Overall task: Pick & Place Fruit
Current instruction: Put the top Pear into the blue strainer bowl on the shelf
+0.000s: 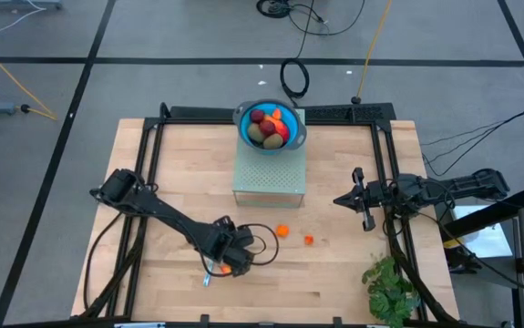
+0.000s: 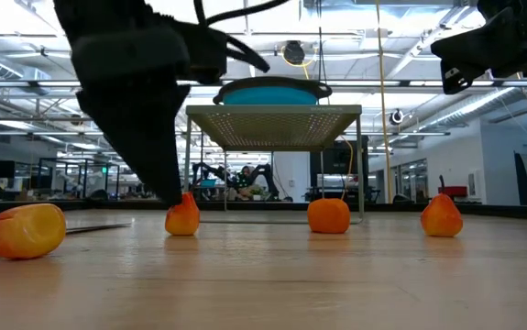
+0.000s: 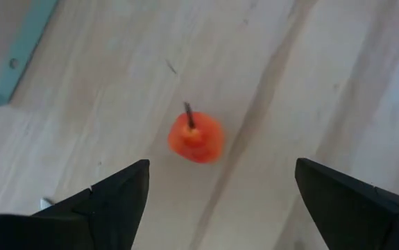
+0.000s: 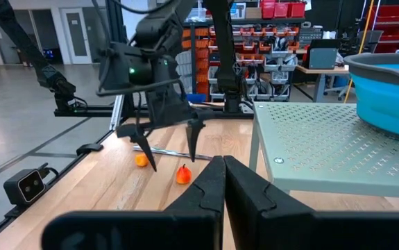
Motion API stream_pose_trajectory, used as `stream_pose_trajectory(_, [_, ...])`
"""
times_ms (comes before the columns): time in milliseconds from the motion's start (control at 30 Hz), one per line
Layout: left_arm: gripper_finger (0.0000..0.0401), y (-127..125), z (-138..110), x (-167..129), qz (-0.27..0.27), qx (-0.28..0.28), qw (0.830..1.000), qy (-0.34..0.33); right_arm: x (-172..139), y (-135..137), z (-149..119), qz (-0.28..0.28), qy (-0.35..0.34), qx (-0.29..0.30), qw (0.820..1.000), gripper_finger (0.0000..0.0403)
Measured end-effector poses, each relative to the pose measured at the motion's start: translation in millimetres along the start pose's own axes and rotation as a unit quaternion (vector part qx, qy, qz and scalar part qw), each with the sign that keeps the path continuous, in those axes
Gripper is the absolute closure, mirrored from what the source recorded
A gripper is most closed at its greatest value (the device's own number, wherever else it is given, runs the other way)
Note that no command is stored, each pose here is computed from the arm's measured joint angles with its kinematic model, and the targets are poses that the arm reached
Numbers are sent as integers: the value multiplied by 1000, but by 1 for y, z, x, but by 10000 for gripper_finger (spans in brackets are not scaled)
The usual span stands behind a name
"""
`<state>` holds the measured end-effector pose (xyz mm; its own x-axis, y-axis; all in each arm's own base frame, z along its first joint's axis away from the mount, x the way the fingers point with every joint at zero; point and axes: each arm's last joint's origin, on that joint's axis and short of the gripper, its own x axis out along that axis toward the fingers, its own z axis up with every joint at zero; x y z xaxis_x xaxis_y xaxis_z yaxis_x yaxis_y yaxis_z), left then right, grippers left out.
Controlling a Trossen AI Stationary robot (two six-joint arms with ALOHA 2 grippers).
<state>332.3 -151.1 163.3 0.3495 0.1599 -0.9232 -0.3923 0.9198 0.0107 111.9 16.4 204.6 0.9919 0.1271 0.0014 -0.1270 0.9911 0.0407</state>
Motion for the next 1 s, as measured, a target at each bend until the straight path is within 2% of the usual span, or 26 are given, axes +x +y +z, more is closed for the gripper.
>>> stream_pose_trajectory(333, [42,8,-2,9,16,-24,1000,-7,0,0,-1,0,4,0,1000,403])
stream_pose_trajectory(667, [49,16,9,14,22,-13,999,-23,0,0,-1,0,4,0,1000,403])
stream_pose_trajectory(1000, [50,15,10,38,22,0,1000,-4,0,0,-1,0,4,0,1000,403])
